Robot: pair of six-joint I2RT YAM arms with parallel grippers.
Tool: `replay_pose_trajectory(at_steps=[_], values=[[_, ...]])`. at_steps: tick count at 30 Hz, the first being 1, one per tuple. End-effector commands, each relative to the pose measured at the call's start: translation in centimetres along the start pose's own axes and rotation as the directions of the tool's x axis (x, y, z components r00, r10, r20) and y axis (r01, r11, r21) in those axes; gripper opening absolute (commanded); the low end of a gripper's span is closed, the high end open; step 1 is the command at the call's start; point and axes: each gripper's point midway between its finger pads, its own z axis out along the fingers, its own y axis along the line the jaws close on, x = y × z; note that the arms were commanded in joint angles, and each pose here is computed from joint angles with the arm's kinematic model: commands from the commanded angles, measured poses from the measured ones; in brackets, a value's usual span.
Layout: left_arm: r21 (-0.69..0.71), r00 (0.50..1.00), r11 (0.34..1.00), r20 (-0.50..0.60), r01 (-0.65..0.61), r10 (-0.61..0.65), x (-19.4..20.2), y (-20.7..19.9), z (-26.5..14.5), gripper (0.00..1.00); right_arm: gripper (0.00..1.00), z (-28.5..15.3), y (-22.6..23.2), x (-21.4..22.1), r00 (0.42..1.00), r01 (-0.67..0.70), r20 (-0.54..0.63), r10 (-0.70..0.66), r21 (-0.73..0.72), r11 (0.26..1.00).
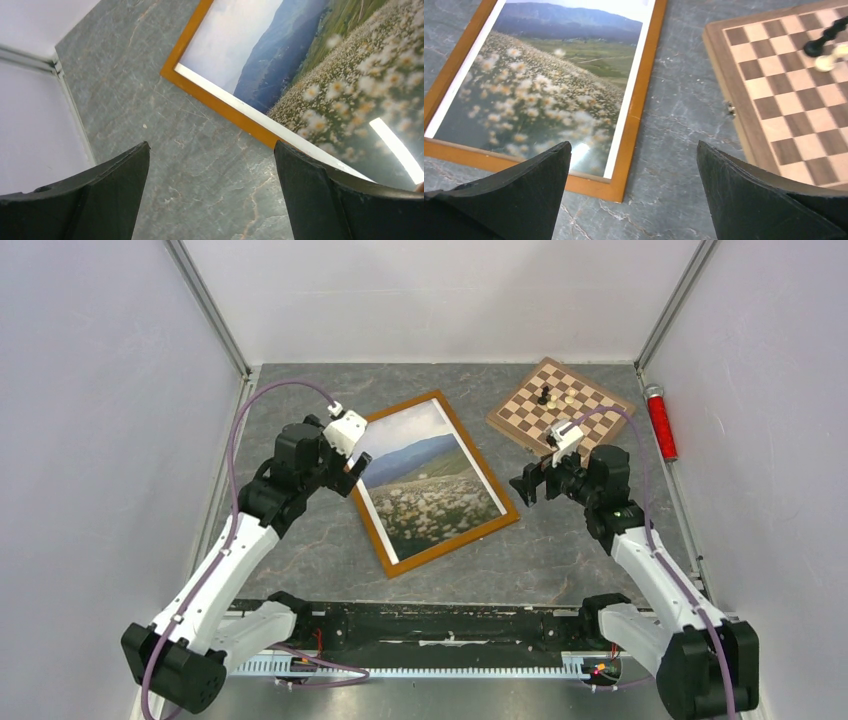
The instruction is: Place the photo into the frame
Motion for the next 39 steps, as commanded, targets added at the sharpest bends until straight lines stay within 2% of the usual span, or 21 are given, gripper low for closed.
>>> replay_pose_trajectory(at_steps=[1, 5, 9, 13, 17, 25, 34, 39], values=[[-0.099, 0.978, 0.978, 0.113, 0.184, -0.173, -1.3, 1.4, -1.0, 1.00, 0.98, -1.6, -1.4, -1.6, 0.997, 0.071, 0.018, -0.073, 0.107, 0.992], [-0.150, 0.955, 0.950, 0.162, 0.272, -0.248, -1.2, 2.3, -2.1, 1.00, 0.98, -3.1, -3.6, -2.3, 0.995, 0.096, 0.000, -0.099, 0.250, 0.963], [-0.134, 0.925, 0.927, 0.206, 0.351, -0.320, -1.2, 2.3, -2.9, 1.00, 0.98, -4.7, -5.5, -3.0, 0.992, 0.119, -0.005, -0.126, 0.364, 0.924], [-0.153, 0.897, 0.896, 0.230, 0.417, -0.378, -0.2, 2.8, -3.1, 1.00, 0.98, -5.5, -6.0, -2.4, 0.993, 0.109, 0.007, -0.122, 0.397, 0.911], [-0.183, 0.863, 0.855, 0.260, 0.485, -0.434, 1.2, 3.8, -2.9, 1.00, 0.98, -5.4, -5.5, 0.2, 0.994, 0.095, 0.014, -0.108, 0.374, 0.923], [-0.150, 0.843, 0.853, 0.312, 0.499, -0.439, 1.4, 4.0, -3.2, 1.00, 0.98, -7.1, -6.3, 0.4, 0.987, 0.077, 0.091, -0.132, 0.451, 0.889], [-0.115, 0.826, 0.861, 0.369, 0.495, -0.425, 0.8, 3.7, -4.1, 1.00, 0.98, -8.9, -6.5, -0.5, 0.971, 0.115, 0.129, -0.203, 0.491, 0.864], [-0.121, 0.821, 0.859, 0.385, 0.498, -0.422, 0.9, 3.8, -4.3, 1.00, 0.98, -9.6, -7.0, -0.7, 0.971, 0.100, 0.138, -0.196, 0.513, 0.853]])
